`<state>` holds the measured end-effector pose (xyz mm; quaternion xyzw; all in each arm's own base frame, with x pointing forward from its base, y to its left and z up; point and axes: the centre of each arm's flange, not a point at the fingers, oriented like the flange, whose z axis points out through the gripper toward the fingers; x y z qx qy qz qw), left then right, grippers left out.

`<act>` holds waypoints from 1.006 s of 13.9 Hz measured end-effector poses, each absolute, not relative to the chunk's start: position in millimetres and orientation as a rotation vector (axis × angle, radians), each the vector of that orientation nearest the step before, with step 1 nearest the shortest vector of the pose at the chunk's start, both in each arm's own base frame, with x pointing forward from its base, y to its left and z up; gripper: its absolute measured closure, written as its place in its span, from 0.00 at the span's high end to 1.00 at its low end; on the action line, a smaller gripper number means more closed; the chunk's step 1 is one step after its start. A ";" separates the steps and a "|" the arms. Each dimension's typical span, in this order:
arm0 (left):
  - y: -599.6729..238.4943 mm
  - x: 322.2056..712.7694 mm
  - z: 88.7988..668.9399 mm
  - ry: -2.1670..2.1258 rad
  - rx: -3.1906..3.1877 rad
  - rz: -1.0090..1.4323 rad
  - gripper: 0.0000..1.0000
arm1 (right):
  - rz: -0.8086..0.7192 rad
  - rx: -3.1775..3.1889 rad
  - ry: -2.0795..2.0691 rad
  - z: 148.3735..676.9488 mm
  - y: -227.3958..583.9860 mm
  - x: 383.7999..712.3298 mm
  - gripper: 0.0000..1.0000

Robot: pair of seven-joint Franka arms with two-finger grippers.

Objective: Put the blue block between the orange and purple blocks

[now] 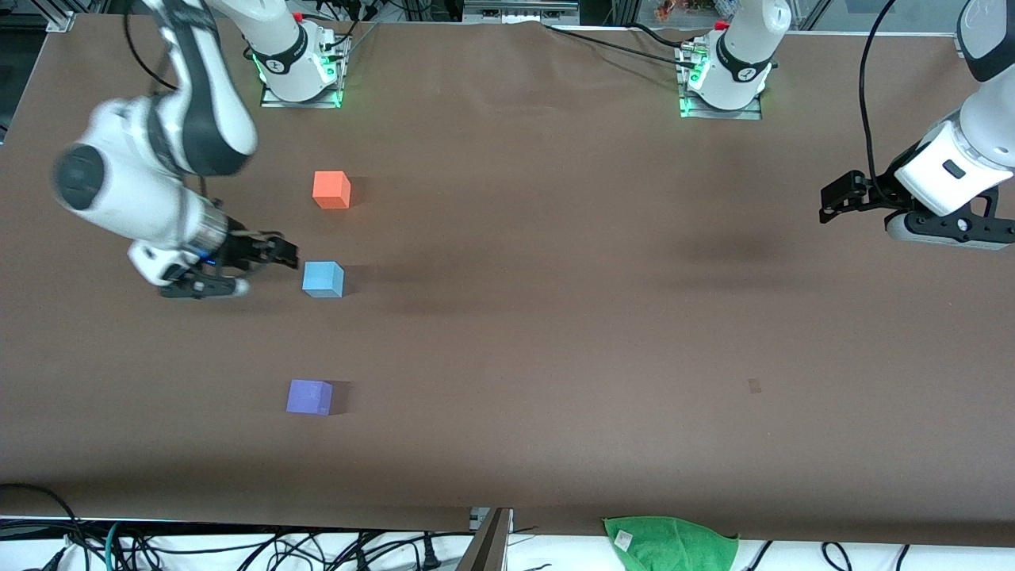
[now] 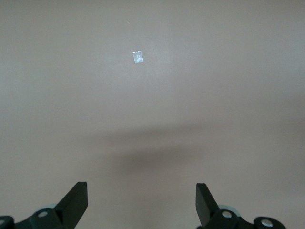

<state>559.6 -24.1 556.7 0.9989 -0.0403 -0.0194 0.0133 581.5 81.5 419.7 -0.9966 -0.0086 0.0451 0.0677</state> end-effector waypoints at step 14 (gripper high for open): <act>-24.0 559.5 556.7 -0.125 3.112 -0.061 1.00 | 0.097 -3.073 -0.184 577.1 53.6 562.7 1.00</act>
